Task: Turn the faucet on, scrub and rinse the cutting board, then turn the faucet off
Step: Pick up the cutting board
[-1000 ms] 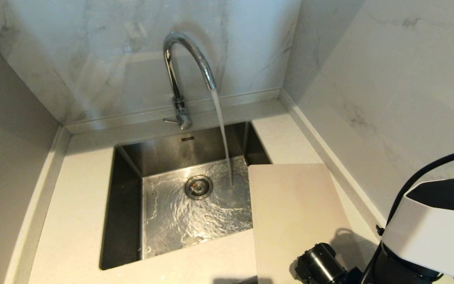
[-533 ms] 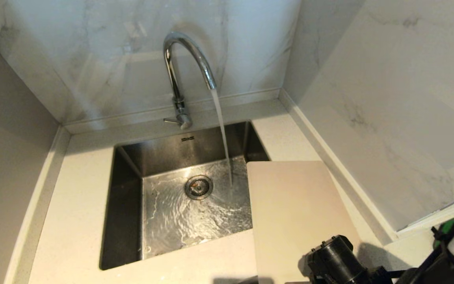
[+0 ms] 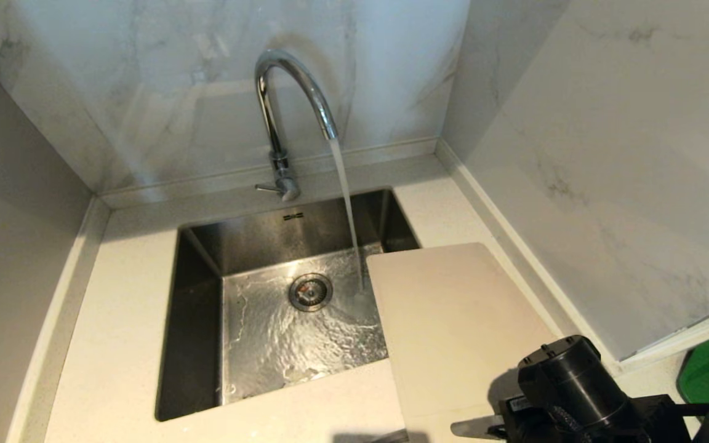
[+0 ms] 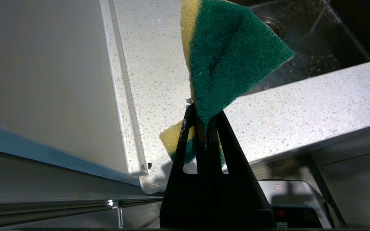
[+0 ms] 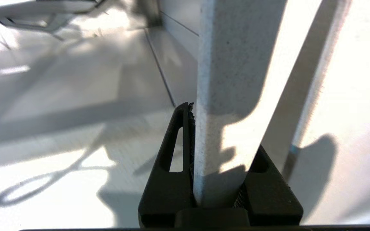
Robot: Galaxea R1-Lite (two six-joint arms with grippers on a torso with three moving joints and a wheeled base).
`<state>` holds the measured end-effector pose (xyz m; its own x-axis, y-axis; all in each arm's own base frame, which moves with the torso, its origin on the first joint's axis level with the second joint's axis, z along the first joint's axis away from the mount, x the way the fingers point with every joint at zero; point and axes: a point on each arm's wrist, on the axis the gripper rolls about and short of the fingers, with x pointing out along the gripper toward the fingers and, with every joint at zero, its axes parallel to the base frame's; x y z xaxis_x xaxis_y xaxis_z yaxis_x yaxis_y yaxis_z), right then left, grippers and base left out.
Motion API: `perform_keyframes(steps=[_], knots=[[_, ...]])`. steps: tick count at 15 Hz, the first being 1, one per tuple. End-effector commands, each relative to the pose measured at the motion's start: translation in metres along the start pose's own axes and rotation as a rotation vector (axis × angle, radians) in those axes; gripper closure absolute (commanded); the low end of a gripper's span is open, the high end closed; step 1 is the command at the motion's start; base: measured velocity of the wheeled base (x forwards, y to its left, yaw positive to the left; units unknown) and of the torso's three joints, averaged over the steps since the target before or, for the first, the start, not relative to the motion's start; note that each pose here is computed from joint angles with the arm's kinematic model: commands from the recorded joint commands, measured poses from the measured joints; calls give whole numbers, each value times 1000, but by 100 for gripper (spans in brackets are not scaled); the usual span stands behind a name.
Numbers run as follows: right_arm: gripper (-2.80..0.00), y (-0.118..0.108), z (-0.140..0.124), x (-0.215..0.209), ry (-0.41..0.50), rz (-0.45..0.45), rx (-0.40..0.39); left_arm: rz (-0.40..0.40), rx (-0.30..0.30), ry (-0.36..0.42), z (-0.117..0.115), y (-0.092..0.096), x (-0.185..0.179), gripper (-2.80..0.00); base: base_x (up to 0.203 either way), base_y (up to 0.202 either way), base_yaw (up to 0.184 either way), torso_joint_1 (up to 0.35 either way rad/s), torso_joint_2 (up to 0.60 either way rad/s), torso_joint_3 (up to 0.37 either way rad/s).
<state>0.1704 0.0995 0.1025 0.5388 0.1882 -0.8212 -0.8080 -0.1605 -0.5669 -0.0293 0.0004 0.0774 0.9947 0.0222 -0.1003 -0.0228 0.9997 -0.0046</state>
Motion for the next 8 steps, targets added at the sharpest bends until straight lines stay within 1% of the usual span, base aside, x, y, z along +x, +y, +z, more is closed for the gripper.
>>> perform_keyframes(steps=[1, 4, 8], knots=[[0, -8, -1, -22, 19, -95, -26, 1, 0, 1, 0, 0, 0, 0, 0, 0, 0, 0, 0, 0], [0, -15, -1, -31, 18, -145, -86, 1, 0, 1, 0, 0, 0, 0, 0, 0, 0, 0, 0, 0], [0, -16, -2, -39, 34, -185, -183, 1, -1, 1, 0, 0, 0, 0, 0, 0, 0, 0, 0, 0]])
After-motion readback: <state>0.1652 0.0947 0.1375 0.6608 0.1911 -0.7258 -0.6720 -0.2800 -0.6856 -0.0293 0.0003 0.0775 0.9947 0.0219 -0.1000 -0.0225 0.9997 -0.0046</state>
